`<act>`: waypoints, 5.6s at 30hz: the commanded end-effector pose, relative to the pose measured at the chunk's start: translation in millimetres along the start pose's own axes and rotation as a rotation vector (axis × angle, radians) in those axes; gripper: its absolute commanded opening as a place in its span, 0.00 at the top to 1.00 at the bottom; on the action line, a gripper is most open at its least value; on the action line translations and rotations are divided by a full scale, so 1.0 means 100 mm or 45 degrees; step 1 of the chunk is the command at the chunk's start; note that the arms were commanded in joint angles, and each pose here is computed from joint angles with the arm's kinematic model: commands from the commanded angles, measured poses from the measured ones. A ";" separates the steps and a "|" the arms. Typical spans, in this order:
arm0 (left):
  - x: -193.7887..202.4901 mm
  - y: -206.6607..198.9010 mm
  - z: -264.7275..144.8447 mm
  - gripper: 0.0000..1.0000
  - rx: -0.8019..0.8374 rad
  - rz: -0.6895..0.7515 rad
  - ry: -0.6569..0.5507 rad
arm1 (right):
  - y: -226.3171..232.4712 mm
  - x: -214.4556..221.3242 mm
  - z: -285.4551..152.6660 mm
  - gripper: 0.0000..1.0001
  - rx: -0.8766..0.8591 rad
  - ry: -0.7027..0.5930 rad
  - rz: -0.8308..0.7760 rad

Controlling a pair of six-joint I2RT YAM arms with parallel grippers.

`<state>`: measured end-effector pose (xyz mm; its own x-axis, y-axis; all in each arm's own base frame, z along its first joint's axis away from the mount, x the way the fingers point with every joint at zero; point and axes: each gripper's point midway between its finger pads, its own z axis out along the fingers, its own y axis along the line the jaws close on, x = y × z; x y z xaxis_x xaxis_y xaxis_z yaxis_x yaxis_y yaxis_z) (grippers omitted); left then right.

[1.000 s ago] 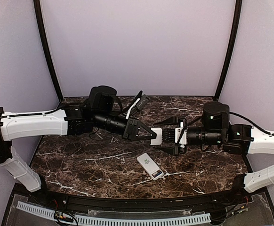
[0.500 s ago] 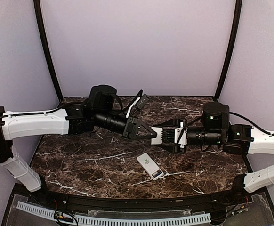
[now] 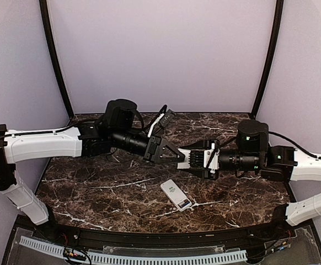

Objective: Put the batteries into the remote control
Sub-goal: Pass from the left arm to the right, then move the remote control without the battery cover to the center of the board, then place the battery cover on the remote control without the battery cover.

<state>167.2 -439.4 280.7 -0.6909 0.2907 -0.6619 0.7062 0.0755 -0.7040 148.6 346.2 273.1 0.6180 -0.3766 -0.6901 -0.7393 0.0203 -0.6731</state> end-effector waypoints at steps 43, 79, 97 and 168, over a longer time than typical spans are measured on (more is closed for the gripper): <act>1.25 1.86 0.49 0.01 -0.077 1.516 0.937 | 0.36 0.94 -0.38 0.59 0.185 0.116 1.019; 2.06 2.47 -0.69 0.52 -0.583 0.997 1.574 | 0.46 1.02 -0.06 0.59 -0.024 0.153 0.896; 1.95 2.20 -1.05 0.31 -0.670 0.952 1.455 | 0.61 1.05 0.26 0.58 -0.209 0.107 0.891; 1.68 2.19 -1.02 0.07 -1.041 -0.319 -0.290 | 1.28 1.74 1.23 0.50 -0.384 0.078 0.934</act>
<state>223.6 -277.7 45.5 -0.7867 -0.0168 -0.6171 0.3627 0.7963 -0.4841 193.4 392.8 35.9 -0.0695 -0.4260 -0.9021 -0.9976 0.0319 0.0618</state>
